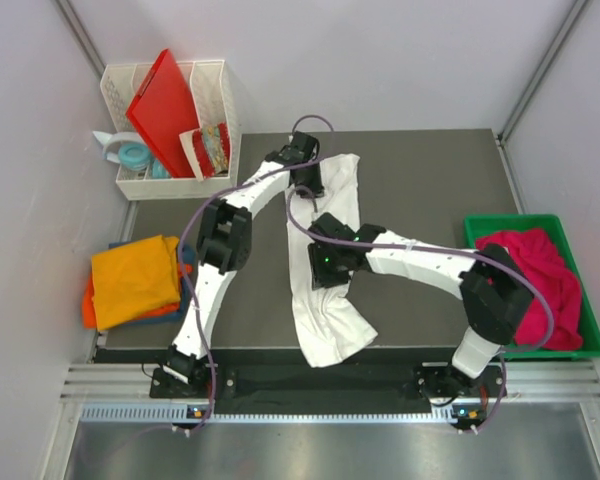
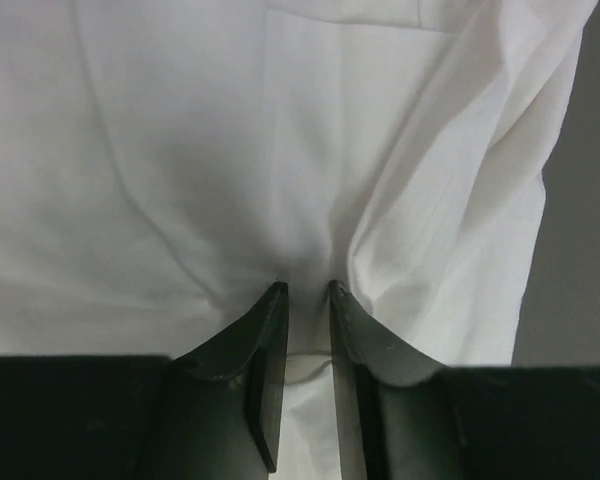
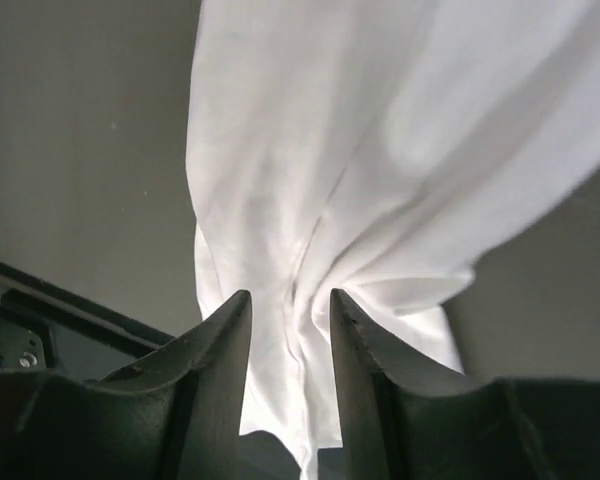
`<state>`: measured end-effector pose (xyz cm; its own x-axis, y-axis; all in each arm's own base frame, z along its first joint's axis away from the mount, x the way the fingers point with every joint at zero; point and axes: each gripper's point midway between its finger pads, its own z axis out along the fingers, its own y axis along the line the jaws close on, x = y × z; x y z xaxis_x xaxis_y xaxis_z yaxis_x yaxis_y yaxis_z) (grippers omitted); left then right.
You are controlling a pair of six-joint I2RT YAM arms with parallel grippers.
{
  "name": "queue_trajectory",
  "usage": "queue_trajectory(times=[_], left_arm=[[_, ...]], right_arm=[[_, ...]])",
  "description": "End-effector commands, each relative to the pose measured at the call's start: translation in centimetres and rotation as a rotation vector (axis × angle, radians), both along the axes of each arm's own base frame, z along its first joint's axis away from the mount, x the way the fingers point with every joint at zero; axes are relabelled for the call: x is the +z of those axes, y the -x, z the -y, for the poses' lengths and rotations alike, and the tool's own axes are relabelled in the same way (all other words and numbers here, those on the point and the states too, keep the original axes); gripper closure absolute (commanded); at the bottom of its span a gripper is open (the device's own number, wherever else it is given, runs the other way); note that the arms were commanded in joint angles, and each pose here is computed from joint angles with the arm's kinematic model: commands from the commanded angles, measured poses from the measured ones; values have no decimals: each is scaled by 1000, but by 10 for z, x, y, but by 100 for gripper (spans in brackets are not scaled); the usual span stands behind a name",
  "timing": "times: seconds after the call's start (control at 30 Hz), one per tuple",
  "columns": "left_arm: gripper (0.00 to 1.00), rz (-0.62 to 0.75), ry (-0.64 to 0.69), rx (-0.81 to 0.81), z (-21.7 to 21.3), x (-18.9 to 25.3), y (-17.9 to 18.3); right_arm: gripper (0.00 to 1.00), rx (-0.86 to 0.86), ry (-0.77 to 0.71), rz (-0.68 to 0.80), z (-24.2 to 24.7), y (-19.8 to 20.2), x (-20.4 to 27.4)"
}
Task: Fold and stack the t-shirts
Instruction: Rotate the tshirt 90 degrees
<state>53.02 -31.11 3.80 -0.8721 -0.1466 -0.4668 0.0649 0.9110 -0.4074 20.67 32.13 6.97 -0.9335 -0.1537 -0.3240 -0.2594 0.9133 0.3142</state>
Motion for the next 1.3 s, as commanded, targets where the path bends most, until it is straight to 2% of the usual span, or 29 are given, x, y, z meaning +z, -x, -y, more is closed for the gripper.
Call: queue_trajectory(times=[0.0,0.03,0.1,0.2,0.27,0.3,0.33,0.37,0.4,0.43,0.63,0.73,1.0,1.27], left_arm=[[65,240,-24,158,-39,95,-1],[61,265,-19,172,-45,107,2],[58,299,-16,188,-54,135,12],[60,272,-12,167,-54,144,31],[67,227,-32,154,-53,127,49],[70,233,-20,159,-53,131,55],[80,223,-25,154,-50,126,64],[83,183,-52,155,-53,104,78],[86,189,-42,166,-55,108,85],[93,166,-62,159,-55,91,99],[99,128,-74,138,-48,64,145],[100,122,-92,134,-44,54,156],[100,31,-132,128,-41,14,164],[100,-52,-223,99,-34,-20,149]], right_arm=[[58,-189,5,367,39,-65,105],[52,-195,-2,423,43,-75,125],[48,-234,-1,473,57,-93,143],[51,-265,15,492,70,-121,147],[63,-300,50,500,81,-142,141],[86,-320,60,517,84,-152,137],[99,-333,74,531,89,-159,134],[100,-337,90,526,90,-166,123],[100,-341,77,531,87,-172,119],[100,-337,100,514,87,-178,105],[100,-324,164,412,84,-194,44],[100,-328,165,381,81,-196,26],[100,-348,199,292,85,-196,-18],[100,-384,177,148,94,-210,-60]])
